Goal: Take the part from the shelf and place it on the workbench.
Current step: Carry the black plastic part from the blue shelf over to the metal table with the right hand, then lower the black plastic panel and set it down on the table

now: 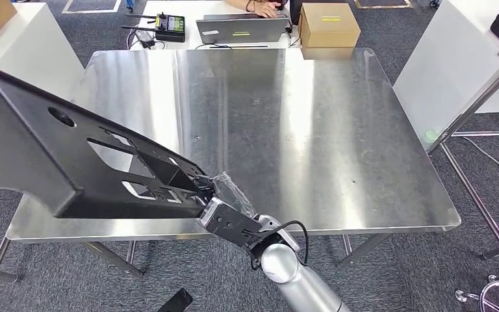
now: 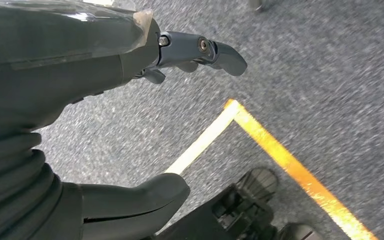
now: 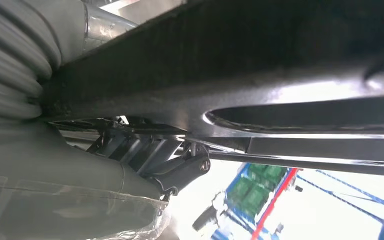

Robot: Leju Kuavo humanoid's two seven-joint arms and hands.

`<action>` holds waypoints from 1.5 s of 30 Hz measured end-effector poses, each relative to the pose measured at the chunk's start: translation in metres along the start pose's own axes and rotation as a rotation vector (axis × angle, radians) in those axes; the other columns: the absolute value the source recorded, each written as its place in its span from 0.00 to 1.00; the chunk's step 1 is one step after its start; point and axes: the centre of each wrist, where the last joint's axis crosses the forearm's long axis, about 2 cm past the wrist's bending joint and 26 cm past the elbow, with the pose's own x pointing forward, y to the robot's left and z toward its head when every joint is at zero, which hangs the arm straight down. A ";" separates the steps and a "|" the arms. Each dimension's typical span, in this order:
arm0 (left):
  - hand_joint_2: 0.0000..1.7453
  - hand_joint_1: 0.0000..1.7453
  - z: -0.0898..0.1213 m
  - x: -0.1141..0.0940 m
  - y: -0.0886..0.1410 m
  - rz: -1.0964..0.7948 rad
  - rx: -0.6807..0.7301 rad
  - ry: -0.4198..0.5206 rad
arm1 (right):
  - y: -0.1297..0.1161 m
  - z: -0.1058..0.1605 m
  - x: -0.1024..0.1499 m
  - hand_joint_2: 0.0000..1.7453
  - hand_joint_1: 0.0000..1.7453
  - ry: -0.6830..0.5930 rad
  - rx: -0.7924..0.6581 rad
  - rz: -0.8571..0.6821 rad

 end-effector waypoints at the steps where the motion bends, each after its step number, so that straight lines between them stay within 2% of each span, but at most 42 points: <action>1: 1.00 0.00 -0.001 0.003 0.001 -0.003 -0.002 -0.004 | -0.001 -0.001 0.001 1.00 1.00 0.000 -0.005 0.019; 6: 1.00 0.00 -0.003 0.013 0.006 -0.020 -0.013 -0.009 | -0.008 -0.014 0.011 1.00 1.00 0.006 -0.039 0.178; 11: 1.00 0.00 -0.005 0.025 0.015 -0.044 -0.021 -0.011 | -0.019 -0.046 0.034 1.00 1.00 -0.008 -0.079 0.420; 14: 1.00 0.00 -0.007 0.032 0.022 -0.049 -0.012 -0.023 | -0.020 -0.056 0.039 1.00 1.00 -0.011 -0.072 0.463; 22: 1.00 0.00 -0.007 0.037 0.024 -0.050 -0.008 -0.033 | -0.023 -0.063 0.040 1.00 1.00 0.008 -0.075 0.536; 26: 1.00 0.00 -0.008 0.040 0.026 -0.063 -0.015 -0.033 | -0.030 -0.081 0.049 1.00 1.00 0.069 -0.097 0.782; 30: 1.00 0.00 -0.009 0.045 0.031 -0.082 -0.027 -0.032 | -0.035 -0.101 0.053 1.00 1.00 0.181 -0.052 1.032; 34: 1.00 0.00 -0.010 0.049 0.035 -0.094 -0.036 -0.036 | -0.041 -0.105 0.039 1.00 1.00 0.376 0.065 1.197; 38: 1.00 0.00 -0.010 0.054 0.037 -0.095 -0.041 -0.039 | -0.054 -0.094 0.015 1.00 1.00 0.611 0.141 1.246; 45: 1.00 0.00 -0.011 0.061 0.036 -0.100 -0.046 -0.045 | -0.096 -0.064 -0.021 1.00 1.00 0.898 0.100 1.216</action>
